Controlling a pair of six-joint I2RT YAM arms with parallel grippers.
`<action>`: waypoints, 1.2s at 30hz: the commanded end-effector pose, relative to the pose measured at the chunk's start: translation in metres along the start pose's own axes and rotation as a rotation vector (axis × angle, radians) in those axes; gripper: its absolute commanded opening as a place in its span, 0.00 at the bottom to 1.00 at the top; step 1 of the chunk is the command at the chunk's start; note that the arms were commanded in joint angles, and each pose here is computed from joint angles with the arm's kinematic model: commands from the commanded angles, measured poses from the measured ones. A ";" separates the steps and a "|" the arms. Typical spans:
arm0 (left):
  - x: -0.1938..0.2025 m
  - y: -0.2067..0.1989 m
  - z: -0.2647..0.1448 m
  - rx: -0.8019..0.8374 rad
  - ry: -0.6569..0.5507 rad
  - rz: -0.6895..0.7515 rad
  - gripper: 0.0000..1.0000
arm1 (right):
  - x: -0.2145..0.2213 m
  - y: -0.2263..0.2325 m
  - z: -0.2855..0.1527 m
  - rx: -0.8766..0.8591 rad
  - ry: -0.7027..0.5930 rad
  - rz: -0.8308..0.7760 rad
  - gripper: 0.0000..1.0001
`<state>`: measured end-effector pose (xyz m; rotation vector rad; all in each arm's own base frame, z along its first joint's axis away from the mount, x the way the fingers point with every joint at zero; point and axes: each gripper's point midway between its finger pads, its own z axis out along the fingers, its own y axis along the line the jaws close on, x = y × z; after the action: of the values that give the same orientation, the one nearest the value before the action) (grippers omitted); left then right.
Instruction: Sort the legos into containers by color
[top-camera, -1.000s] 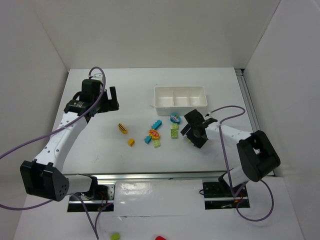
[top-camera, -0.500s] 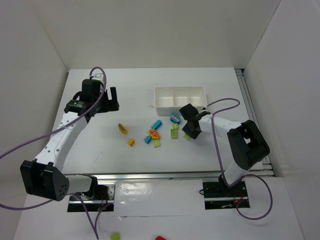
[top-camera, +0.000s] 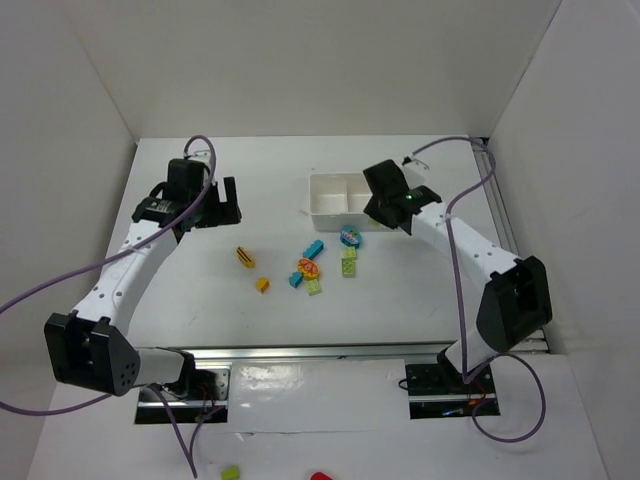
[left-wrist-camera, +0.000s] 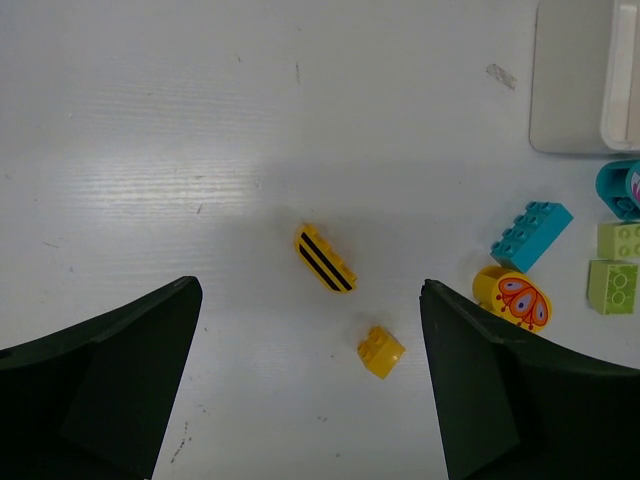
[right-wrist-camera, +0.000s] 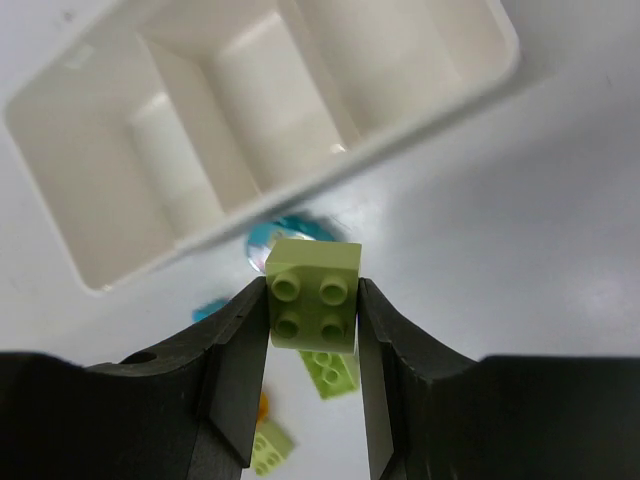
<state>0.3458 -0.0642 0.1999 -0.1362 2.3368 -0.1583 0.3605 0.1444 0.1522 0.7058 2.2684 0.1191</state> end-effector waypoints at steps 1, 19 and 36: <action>-0.010 -0.009 -0.003 0.033 -0.009 -0.018 1.00 | -0.042 0.031 0.013 -0.031 -0.087 -0.113 0.40; -0.014 -0.006 -0.008 0.000 0.009 -0.026 1.00 | -0.083 0.079 0.100 -0.046 -0.107 -0.164 0.79; -0.013 -0.008 -0.006 0.004 0.028 -0.035 1.00 | 0.092 0.024 -0.001 -0.308 0.145 -0.470 1.00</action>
<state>0.3450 -0.0656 0.2043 -0.1646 2.3842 -0.1619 0.3361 0.1979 0.1269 0.0828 2.3673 0.2341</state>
